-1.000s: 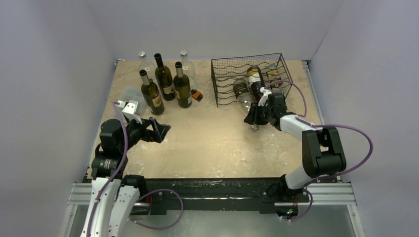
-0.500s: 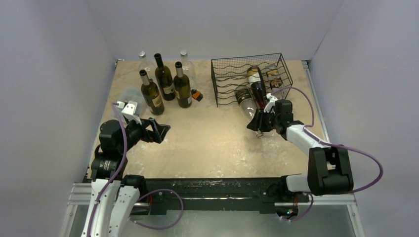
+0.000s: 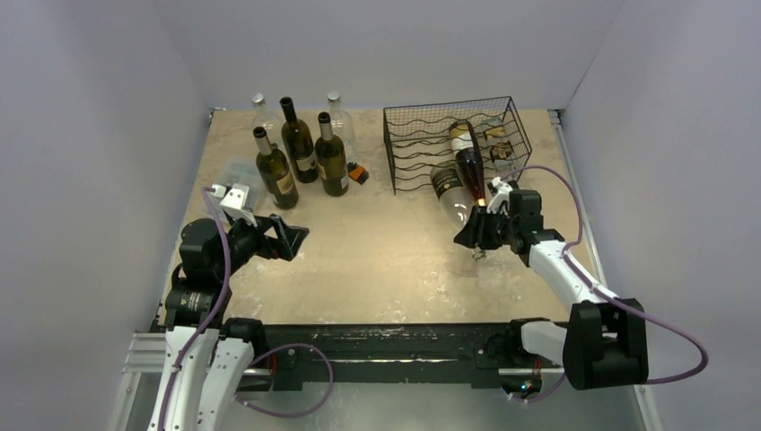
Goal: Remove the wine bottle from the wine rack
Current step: Pick up the wine bottle from the wine rack.
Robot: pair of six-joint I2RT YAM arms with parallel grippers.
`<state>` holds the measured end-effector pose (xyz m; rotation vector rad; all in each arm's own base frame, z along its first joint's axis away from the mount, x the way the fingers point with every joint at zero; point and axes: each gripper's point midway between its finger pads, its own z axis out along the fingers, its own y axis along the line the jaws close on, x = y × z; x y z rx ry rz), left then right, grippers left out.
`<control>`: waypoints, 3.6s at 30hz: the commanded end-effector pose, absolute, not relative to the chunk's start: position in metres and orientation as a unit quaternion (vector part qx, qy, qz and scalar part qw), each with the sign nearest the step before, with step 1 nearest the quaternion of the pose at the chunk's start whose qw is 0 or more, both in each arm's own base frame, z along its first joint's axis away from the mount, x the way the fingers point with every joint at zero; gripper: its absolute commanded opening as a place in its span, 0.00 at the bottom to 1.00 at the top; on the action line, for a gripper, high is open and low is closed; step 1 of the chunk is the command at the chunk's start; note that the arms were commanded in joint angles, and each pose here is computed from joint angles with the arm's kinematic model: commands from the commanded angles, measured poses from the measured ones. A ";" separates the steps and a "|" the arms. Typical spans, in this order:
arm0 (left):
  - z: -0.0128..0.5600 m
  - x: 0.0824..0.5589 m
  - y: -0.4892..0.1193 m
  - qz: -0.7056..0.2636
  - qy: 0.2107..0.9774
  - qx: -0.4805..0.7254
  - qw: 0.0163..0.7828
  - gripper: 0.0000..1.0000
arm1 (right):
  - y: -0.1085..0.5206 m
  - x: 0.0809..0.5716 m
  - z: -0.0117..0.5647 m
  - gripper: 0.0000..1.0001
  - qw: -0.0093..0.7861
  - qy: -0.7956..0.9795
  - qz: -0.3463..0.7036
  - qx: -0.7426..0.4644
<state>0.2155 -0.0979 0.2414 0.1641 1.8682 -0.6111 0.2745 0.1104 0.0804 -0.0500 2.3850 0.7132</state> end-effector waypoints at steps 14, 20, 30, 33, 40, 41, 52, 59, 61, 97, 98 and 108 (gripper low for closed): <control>0.246 0.218 -0.095 -0.249 0.783 0.076 0.565 1.00 | 0.123 0.284 0.158 0.00 0.436 0.842 0.301 -0.106; 0.247 0.217 -0.095 -0.250 0.782 0.077 0.566 1.00 | 0.124 0.276 0.164 0.00 0.432 0.842 0.304 -0.109; 0.247 0.217 -0.096 -0.251 0.780 0.078 0.567 1.00 | 0.127 0.266 0.162 0.00 0.410 0.848 0.316 -0.110; 0.247 0.217 -0.096 -0.252 0.780 0.078 0.567 1.00 | 0.130 0.261 0.164 0.00 0.402 0.847 0.326 -0.123; 0.248 0.217 -0.097 -0.253 0.779 0.079 0.568 1.00 | 0.133 0.256 0.167 0.00 0.379 0.852 0.330 -0.149; 0.248 0.217 -0.097 -0.253 0.780 0.079 0.567 1.00 | 0.134 0.256 0.169 0.00 0.377 0.851 0.333 -0.151; 0.248 0.216 -0.097 -0.254 0.779 0.080 0.567 1.00 | 0.152 0.253 0.178 0.00 0.333 0.849 0.368 -0.181; 0.248 0.216 -0.097 -0.255 0.779 0.081 0.568 1.00 | 0.155 0.248 0.187 0.00 0.327 0.845 0.379 -0.188; 0.248 0.216 -0.097 -0.254 0.779 0.080 0.567 1.00 | 0.156 0.246 0.191 0.00 0.323 0.844 0.384 -0.191; 0.245 0.218 -0.098 -0.255 0.782 0.081 0.563 1.00 | 0.163 0.237 0.205 0.00 0.299 0.815 0.231 -0.439; 0.245 0.218 -0.098 -0.255 0.782 0.081 0.563 1.00 | 0.159 0.239 0.205 0.00 0.296 0.814 0.213 -0.451; 0.244 0.219 -0.099 -0.258 0.783 0.082 0.560 1.00 | 0.134 0.243 0.206 0.00 0.245 0.777 0.070 -0.576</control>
